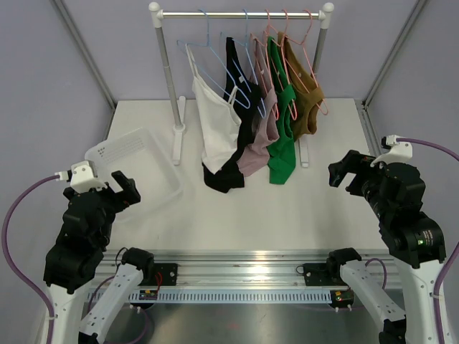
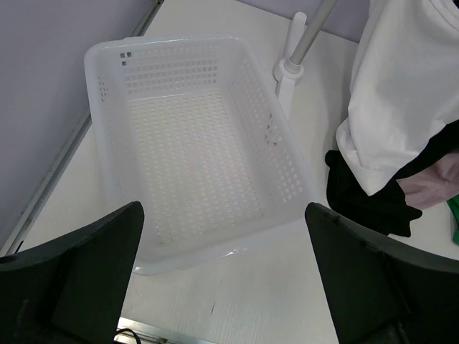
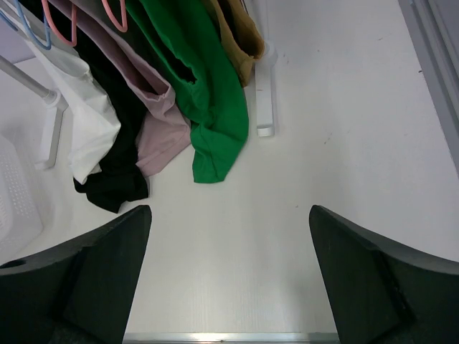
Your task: Remove the tank top from the hanger
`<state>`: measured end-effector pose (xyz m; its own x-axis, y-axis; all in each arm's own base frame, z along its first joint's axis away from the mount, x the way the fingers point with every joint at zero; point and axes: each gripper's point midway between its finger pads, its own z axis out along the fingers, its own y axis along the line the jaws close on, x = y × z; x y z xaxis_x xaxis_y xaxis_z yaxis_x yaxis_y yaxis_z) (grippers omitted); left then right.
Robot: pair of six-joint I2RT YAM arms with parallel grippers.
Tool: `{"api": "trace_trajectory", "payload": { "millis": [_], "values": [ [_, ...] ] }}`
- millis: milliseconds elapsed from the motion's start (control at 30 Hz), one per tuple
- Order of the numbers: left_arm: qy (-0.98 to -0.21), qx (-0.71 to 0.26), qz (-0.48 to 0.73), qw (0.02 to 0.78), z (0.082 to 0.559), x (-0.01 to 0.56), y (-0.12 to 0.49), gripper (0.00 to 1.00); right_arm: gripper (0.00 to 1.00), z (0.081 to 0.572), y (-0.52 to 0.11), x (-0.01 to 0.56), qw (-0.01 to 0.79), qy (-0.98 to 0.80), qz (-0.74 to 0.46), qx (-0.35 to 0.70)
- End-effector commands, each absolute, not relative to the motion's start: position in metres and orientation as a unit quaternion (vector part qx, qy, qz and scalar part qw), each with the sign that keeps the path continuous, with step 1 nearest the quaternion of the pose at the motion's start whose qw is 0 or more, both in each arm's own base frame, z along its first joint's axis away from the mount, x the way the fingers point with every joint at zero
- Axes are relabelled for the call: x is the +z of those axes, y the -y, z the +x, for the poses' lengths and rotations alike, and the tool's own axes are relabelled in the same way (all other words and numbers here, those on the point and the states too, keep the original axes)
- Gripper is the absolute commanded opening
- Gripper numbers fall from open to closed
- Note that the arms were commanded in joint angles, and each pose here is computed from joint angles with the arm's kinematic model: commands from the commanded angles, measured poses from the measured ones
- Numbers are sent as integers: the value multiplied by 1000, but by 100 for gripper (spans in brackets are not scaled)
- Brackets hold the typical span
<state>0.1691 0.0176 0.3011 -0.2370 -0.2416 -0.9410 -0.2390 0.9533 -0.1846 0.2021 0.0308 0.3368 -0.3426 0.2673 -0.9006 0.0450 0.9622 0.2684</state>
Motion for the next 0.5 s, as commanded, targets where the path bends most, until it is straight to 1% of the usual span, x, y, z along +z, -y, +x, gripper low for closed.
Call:
{"api": "trace_trajectory", "payload": {
  "millis": [0, 100, 133, 200, 300, 333, 367, 467],
  "values": [
    [-765, -2, -172, 620, 171, 313, -22, 99, 99, 205, -33, 354, 586, -797, 98, 109],
    [-764, 10, -190, 616, 170, 312, -28, 99, 100, 210, -50, 360, 597, -783, 82, 155],
    [-765, 22, -199, 613, 171, 311, -32, 99, 99, 212, -58, 373, 615, -765, 68, 179],
    [-765, 23, -203, 610, 171, 310, -33, 99, 99, 212, -79, 380, 611, -755, 42, 234],
    [-764, 17, -204, 612, 172, 309, -31, 99, 99, 223, -108, 399, 599, -743, 8, 297],
    [-764, 15, -202, 613, 173, 309, -30, 99, 99, 238, -118, 396, 581, -752, -2, 311],
    [-762, 11, -201, 615, 173, 309, -29, 99, 99, 237, -137, 407, 570, -740, -42, 355],
    [-758, 3, -197, 622, 178, 308, -26, 99, 99, 260, -166, 423, 542, -727, -75, 416]
  ]
}}
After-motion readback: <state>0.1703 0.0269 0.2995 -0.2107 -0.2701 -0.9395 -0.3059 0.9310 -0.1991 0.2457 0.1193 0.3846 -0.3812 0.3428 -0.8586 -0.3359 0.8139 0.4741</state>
